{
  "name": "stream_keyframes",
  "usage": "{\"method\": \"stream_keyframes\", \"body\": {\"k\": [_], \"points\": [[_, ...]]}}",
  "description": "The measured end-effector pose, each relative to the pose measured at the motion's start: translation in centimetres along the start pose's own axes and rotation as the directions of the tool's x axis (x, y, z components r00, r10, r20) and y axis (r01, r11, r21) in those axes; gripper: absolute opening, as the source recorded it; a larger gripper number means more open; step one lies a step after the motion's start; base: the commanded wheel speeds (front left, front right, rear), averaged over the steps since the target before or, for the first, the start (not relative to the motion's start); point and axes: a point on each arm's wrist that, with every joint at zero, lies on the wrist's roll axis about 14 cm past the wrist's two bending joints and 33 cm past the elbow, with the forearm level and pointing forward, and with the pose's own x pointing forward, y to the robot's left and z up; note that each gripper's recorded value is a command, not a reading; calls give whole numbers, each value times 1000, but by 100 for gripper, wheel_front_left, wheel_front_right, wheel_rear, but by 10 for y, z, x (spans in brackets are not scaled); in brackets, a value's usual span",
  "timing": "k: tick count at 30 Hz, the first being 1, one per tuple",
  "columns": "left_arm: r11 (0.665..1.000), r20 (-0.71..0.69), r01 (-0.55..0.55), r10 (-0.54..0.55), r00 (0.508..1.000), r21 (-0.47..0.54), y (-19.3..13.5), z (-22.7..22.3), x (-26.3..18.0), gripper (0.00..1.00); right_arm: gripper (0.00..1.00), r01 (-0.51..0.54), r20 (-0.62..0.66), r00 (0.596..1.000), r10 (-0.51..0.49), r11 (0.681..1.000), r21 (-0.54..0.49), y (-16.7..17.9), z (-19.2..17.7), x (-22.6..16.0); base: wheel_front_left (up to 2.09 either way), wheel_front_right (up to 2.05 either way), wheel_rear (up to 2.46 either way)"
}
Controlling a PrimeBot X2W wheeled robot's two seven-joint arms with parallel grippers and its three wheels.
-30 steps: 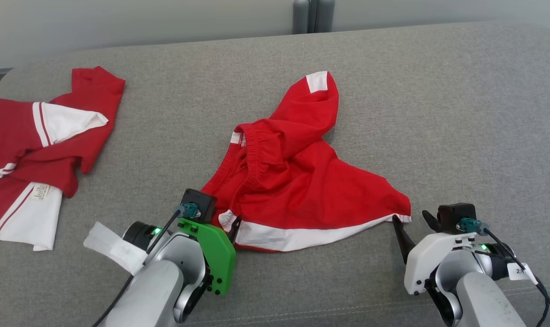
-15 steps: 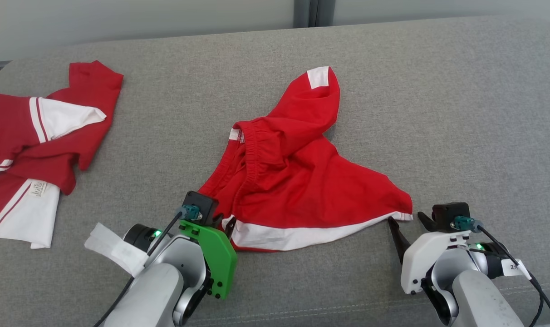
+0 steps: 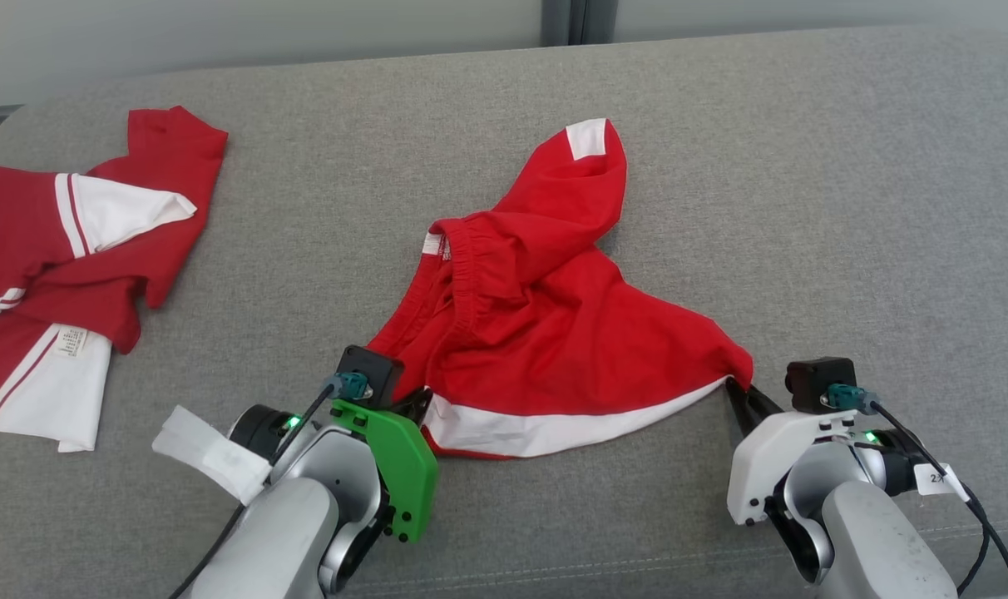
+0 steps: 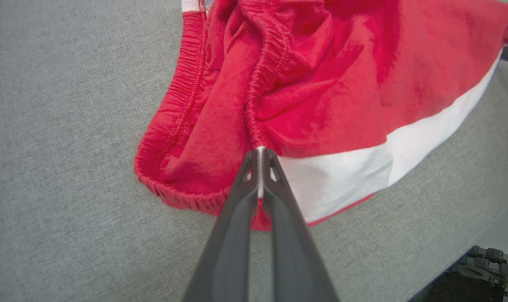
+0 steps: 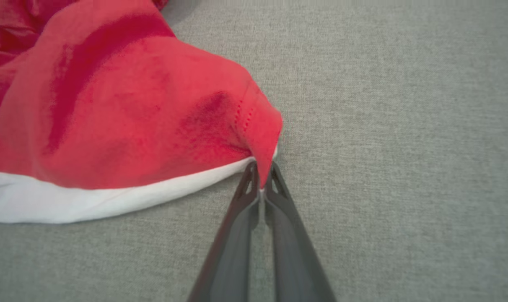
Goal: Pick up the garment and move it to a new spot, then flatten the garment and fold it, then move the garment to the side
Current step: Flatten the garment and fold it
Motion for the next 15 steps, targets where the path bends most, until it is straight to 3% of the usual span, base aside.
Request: {"method": "stream_keyframes", "body": {"k": [7, 15], "points": [[997, 156, 15, -3, 988, -77, -2, 39, -14, 0, 0, 8, 80, 997, -11, 999, 33, -3, 18, -8, 0, 0, 0], [982, 372, 53, 20, 928, -183, 1, 97, -39, 0, 0, 13, 244, 969, -34, 996, 88, -10, 64, -21, 0, 0, 0]]}}
